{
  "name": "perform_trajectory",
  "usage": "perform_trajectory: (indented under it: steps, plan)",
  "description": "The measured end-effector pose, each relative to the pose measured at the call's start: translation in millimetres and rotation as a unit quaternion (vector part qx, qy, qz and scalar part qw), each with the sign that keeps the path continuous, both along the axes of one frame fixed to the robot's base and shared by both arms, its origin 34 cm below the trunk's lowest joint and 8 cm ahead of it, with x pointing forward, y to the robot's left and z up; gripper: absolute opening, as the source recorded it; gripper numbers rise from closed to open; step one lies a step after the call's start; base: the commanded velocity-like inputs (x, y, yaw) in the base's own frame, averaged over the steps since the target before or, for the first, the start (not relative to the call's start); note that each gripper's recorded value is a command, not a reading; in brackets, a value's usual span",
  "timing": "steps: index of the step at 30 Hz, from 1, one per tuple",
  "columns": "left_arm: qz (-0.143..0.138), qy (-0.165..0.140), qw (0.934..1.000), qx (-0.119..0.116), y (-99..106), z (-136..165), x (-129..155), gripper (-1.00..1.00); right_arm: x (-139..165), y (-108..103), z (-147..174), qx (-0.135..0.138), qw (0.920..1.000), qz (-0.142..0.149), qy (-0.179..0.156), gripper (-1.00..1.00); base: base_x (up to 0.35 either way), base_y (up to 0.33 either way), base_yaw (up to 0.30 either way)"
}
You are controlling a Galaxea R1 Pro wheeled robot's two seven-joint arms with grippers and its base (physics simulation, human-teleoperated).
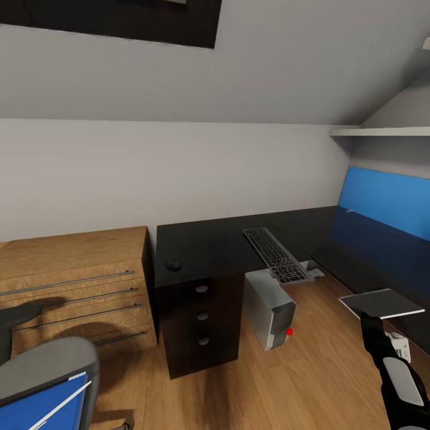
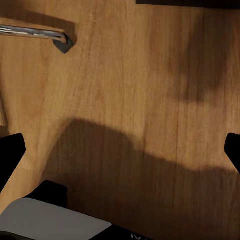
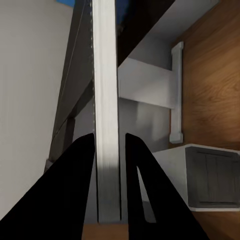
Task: In the bedroom, organize the workspace by keeping the computer under the desk, ensuring the monitor is on the desk, placing the keyboard on the desk next to the monitor, placing the mouse on the desk next to the keyboard, moving the folder from the swivel chair onto the desk next to the mouse, stacking the notebook on top of the folder with the pen on top of the notebook, and positioning the swivel chair next to the desk.
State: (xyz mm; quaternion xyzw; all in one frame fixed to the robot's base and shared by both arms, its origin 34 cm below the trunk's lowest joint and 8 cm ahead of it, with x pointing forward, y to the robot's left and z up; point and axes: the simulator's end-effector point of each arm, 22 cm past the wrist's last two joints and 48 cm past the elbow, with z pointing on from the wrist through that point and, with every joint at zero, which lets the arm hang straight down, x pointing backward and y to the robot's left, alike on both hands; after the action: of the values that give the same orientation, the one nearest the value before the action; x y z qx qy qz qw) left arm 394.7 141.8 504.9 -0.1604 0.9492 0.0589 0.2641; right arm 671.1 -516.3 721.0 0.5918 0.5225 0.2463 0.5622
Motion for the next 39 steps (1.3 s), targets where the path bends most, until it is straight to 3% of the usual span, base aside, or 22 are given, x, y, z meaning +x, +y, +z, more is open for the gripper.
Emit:
perform_trajectory:
  steps: [19,31,33,34,39]
  plan:
    - [0.0,0.0,1.0,0.001,1.5,28.5,3.5,1.0,5.7,2.4,33.5,-0.002,1.0,0.003,-0.005,-1.0,0.0,0.0,0.0]
    - [0.0,0.0,1.0,0.001,1.6,50.7,5.6,1.0,18.3,9.4,101.8,-0.021,0.9983,0.018,-0.051,-1.0,0.0,0.0,0.0]
    - [0.0,0.0,1.0,0.001,1.6,54.3,5.7,1.0,22.6,19.1,114.2,-0.02,0.9974,0.037,-0.059,-1.0,0.0,0.0,0.0]
    - [0.0,0.0,1.0,0.001,1.5,56.1,6.0,1.0,26.2,34.2,124.8,-0.015,0.995,0.075,-0.064,-1.0,0.0,0.0,0.0]
    - [0.0,0.0,1.0,0.001,1.5,65.0,6.5,1.0,29.6,71.2,134.8,0.004,0.9851,0.163,-0.055,-1.0,0.0,0.0,0.0]
